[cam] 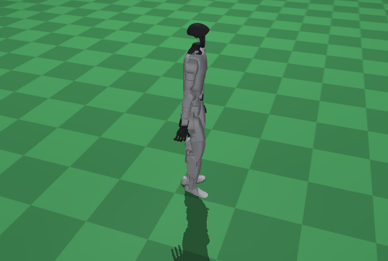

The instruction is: Upper body actions

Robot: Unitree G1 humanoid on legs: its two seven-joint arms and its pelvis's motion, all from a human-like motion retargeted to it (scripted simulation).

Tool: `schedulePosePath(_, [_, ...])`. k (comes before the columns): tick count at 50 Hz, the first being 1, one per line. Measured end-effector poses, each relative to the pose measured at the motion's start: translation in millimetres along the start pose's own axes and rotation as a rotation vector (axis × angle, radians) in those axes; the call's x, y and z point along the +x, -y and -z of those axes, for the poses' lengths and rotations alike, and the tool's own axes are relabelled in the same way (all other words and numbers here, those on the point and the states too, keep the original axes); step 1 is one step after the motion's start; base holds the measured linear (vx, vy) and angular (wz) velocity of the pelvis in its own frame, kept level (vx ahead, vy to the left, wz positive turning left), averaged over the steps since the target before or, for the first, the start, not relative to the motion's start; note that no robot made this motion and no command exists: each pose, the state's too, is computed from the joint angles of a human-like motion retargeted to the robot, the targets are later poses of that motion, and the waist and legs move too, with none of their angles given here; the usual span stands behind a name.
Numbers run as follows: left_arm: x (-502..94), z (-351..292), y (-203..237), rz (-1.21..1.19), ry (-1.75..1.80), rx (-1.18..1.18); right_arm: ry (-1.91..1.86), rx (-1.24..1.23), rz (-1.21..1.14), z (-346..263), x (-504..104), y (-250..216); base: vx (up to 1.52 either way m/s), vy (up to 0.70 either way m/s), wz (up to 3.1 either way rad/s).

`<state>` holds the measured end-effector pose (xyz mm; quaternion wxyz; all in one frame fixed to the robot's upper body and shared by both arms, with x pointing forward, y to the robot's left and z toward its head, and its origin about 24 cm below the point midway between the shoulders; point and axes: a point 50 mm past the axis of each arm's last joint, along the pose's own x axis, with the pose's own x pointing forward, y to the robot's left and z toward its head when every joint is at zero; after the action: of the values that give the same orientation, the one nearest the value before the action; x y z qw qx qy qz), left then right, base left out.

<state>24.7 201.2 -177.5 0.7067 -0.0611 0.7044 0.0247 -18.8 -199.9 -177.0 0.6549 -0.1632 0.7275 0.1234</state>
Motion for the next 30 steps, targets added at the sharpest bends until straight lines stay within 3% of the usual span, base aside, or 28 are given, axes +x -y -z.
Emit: schedulePosePath(30, [-0.2,45.1,1.1,-0.002,-0.130,-0.063,0.059,-0.045,-0.009,-14.8,0.5,-0.1,0.00,-0.08,0.17])
